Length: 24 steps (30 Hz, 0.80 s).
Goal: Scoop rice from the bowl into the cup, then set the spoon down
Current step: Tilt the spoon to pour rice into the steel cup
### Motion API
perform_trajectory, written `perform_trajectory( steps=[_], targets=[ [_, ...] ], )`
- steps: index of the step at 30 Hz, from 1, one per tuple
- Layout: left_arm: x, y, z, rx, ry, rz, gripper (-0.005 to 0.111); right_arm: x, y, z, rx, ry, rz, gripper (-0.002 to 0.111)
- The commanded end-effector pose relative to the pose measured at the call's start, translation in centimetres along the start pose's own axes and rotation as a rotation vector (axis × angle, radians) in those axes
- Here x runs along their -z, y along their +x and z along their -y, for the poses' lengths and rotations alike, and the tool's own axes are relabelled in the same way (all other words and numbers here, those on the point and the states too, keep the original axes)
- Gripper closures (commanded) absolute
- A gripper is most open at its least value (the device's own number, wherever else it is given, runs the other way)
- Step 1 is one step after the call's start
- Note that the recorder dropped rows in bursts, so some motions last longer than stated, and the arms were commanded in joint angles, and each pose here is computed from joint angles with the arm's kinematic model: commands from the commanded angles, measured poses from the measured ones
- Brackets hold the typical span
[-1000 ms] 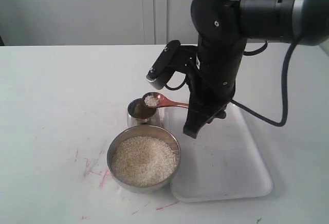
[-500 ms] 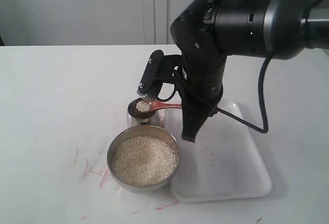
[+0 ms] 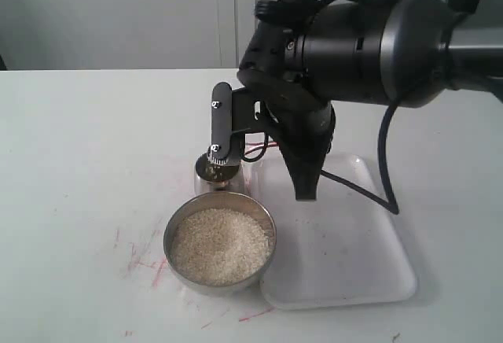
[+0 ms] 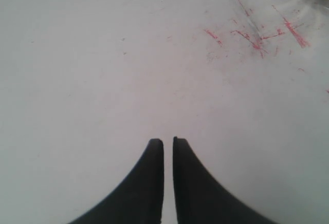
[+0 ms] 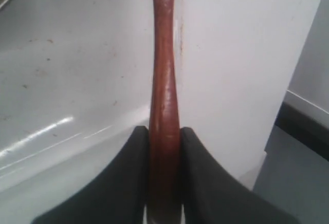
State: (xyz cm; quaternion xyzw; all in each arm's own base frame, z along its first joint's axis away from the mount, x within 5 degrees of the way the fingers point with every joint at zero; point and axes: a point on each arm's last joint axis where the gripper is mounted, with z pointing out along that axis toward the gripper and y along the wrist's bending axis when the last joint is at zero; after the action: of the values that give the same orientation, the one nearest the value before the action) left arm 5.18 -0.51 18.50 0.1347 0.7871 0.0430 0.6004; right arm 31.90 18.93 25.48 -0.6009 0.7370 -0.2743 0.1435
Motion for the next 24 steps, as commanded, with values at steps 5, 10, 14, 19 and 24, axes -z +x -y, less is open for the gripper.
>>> perform_trajectory(
  steps=[5,10,14,19,24],
  targets=[
    [-0.09,0.70,0.22,0.009,0.021,-0.055,0.092,1.06,-0.58,0.22,0.171,0.148,-0.076,0.108],
    [-0.09,0.70,0.22,0.009,0.021,-0.055,0.092,1.27,-0.49,0.54,0.230,0.203,-0.114,0.108],
    [-0.09,0.70,0.22,0.009,0.021,-0.055,0.092,1.43,-0.67,0.43,0.238,0.209,-0.113,0.108],
    [-0.09,0.70,0.22,0.009,0.021,-0.055,0.092,1.59,-0.66,0.76,0.261,0.255,-0.134,0.108],
    [-0.09,0.70,0.22,0.009,0.021,-0.055,0.092,1.19,-0.61,0.58,0.294,0.241,-0.173,0.108]
  ],
)
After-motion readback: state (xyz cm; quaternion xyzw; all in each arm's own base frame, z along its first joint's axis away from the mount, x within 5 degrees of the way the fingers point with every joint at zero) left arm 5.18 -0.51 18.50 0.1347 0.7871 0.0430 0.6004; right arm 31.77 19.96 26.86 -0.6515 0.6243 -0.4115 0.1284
